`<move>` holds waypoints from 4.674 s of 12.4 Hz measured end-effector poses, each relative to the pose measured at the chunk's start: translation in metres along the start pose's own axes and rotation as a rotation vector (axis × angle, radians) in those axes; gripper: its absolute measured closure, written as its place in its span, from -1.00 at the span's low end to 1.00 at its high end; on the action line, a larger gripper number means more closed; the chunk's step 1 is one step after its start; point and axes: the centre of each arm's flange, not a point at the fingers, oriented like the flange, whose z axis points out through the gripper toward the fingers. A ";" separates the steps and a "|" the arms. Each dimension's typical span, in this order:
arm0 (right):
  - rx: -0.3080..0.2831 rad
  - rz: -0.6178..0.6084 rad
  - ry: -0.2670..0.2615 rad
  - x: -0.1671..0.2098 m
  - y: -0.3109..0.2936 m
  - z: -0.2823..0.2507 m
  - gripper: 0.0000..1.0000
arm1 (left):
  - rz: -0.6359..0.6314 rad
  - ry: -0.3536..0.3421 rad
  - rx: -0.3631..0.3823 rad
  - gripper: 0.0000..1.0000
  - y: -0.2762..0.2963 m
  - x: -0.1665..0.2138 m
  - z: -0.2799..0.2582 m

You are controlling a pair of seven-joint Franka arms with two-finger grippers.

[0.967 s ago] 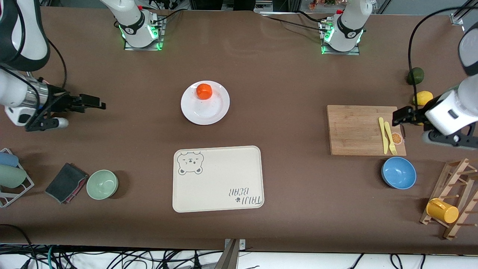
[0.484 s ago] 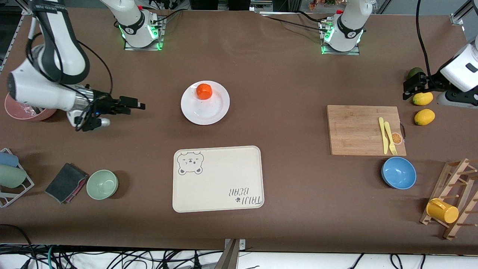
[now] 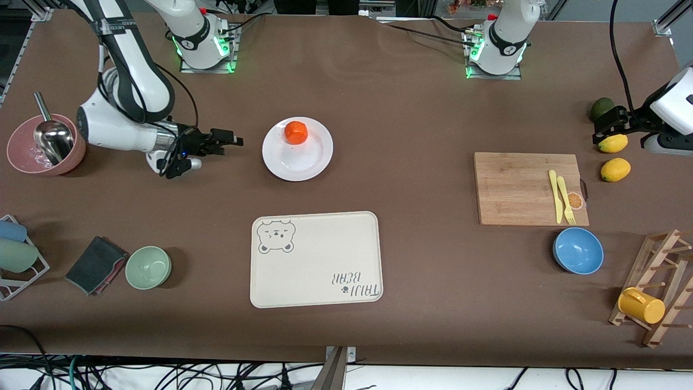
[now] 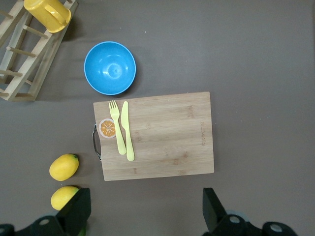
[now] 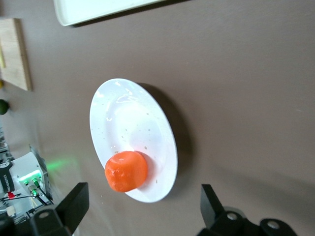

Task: Place orange and plate with both arms
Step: 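Move the right gripper to the rim of the white plate, then close the right gripper on the plate rim, then lift the plate with the right gripper and carry it over the bear tray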

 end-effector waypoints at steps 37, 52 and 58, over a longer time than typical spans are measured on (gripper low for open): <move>0.134 -0.050 0.131 -0.051 0.048 0.139 0.57 | -0.069 0.015 -0.074 -1.00 -0.024 -0.054 -0.073; 0.212 0.180 0.205 0.032 0.015 0.118 0.89 | -0.072 -0.006 -0.077 -1.00 -0.029 -0.026 -0.047; 0.258 0.204 0.261 0.147 -0.024 0.072 0.89 | -0.076 -0.010 -0.076 -1.00 -0.031 -0.026 -0.046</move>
